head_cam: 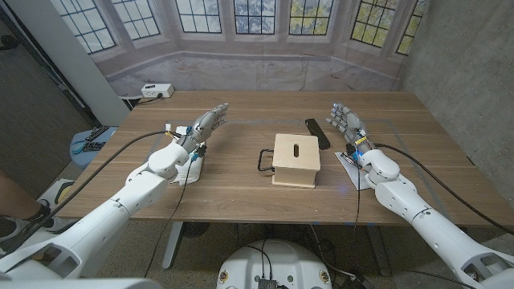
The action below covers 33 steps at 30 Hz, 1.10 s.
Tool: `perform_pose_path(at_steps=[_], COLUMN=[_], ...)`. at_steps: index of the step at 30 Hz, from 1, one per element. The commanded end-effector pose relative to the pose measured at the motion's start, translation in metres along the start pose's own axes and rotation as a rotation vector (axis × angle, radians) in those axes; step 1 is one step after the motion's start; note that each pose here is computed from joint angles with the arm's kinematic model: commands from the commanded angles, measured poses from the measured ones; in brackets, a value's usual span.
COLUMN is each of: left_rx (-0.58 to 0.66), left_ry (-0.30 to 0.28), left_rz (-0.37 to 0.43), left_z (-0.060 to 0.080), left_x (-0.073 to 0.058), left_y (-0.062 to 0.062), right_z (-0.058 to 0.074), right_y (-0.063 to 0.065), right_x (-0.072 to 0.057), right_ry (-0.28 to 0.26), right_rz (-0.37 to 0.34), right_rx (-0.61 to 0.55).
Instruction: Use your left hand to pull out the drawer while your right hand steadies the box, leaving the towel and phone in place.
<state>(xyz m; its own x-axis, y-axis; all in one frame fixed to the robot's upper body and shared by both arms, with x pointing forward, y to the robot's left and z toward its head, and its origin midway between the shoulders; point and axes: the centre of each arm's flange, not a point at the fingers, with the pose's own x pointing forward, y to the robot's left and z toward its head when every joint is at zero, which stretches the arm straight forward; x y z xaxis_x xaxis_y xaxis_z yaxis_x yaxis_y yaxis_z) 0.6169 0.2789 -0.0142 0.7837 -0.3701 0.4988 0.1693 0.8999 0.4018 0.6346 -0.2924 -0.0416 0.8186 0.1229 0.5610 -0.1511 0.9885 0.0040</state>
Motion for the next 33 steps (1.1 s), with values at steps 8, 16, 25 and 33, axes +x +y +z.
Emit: perform_pose_path(at_steps=[8,16,25,33], left_rx=[0.22,0.273,0.301,0.327], left_ry=[-0.117,-0.148,-0.167,-0.197], left_rz=[-0.141,-0.222,-0.286,-0.331], left_z=[0.018,0.023,0.023,0.026], left_x=[-0.004,0.0,0.002,-0.002], left_y=[-0.008,-0.012,-0.021,-0.028], right_z=[0.003,0.006,0.006,0.012], right_y=[0.0,-0.004,-0.007,-0.009], right_x=[-0.002,-0.001,0.005,0.007], right_ry=[-0.002,-0.004,0.0,-0.001], right_rz=[0.004,-0.003,-0.007,-0.002], right_rx=[-0.055,-0.069,-0.074,-0.098])
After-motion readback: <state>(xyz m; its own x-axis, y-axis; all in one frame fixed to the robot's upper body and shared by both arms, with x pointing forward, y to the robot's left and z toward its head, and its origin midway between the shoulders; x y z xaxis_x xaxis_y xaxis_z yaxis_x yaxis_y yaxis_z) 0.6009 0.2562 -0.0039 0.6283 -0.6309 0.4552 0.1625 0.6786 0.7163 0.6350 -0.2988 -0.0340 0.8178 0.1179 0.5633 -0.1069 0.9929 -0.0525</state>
